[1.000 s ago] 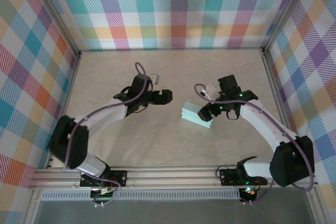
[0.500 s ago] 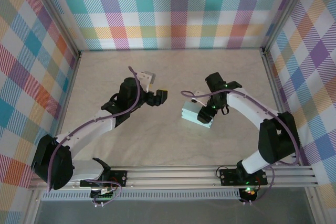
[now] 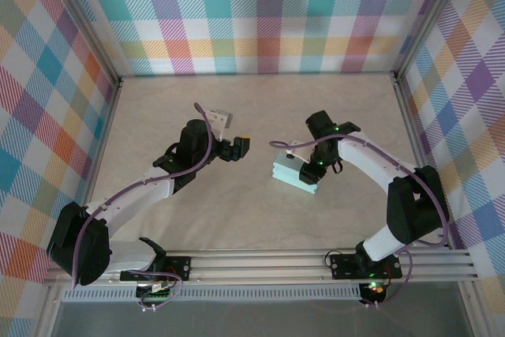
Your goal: Fold the paper box
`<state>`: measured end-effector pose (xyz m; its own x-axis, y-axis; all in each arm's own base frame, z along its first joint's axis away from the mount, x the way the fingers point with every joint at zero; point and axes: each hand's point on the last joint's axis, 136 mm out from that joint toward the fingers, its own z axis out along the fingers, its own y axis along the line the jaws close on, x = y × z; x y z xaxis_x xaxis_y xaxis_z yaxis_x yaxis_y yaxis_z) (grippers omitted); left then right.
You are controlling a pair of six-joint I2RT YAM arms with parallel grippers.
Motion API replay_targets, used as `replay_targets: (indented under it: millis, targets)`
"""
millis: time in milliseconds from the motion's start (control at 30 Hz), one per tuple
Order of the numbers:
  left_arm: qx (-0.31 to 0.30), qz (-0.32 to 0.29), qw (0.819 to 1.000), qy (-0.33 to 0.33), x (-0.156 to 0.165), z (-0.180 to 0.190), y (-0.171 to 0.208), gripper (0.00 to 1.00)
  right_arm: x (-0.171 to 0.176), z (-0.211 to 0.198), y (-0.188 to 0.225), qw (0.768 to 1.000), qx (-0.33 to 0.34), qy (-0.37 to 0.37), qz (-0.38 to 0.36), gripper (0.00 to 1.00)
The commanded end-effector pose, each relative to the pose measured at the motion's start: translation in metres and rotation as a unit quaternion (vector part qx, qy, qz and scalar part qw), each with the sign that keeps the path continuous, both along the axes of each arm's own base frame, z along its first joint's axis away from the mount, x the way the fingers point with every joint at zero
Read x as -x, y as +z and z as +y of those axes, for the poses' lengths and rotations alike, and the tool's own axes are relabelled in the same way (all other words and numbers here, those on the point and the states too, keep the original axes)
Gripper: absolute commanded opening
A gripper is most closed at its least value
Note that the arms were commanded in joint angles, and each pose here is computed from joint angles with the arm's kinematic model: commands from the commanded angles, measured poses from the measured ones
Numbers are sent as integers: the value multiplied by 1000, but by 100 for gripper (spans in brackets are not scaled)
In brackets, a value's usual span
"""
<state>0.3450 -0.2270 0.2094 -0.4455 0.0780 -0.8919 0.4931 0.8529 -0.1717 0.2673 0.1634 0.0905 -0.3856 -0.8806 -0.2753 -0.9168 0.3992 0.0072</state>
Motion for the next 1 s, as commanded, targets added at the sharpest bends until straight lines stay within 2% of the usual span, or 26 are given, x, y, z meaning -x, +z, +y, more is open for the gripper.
replay_targets:
  millis: [0,167,267,400,500,533,633,767,967]
  targets:
    - [-7,-9,1000,11,-3,3,0,90,-2,7,12,1000,-12,11,-6,38]
    - [-9,-6,1000,10,-3,3,-2,90,-7,4,19,1000,-6,8,-26,37]
    - [-8,-9,1000,9,-3,3,-2,90,-24,-1,27,998,10,-2,-70,38]
    - [-8,-10,1000,12,-3,4,-3,91,-70,-7,41,985,41,-34,-163,37]
    - [-8,-8,1000,12,-1,5,-5,91,-110,-7,54,968,62,-45,-239,37]
    - [-7,-9,1000,12,-1,5,-4,91,-125,-6,60,960,67,-48,-266,34]
    - [-8,-7,1000,16,2,9,-6,91,-157,1,69,942,84,-34,-324,34]
    - [-8,-7,1000,23,6,14,-7,91,-187,15,67,925,91,-7,-369,34]
    - [-14,-7,999,42,11,25,-10,92,-219,24,36,908,133,22,-396,35]
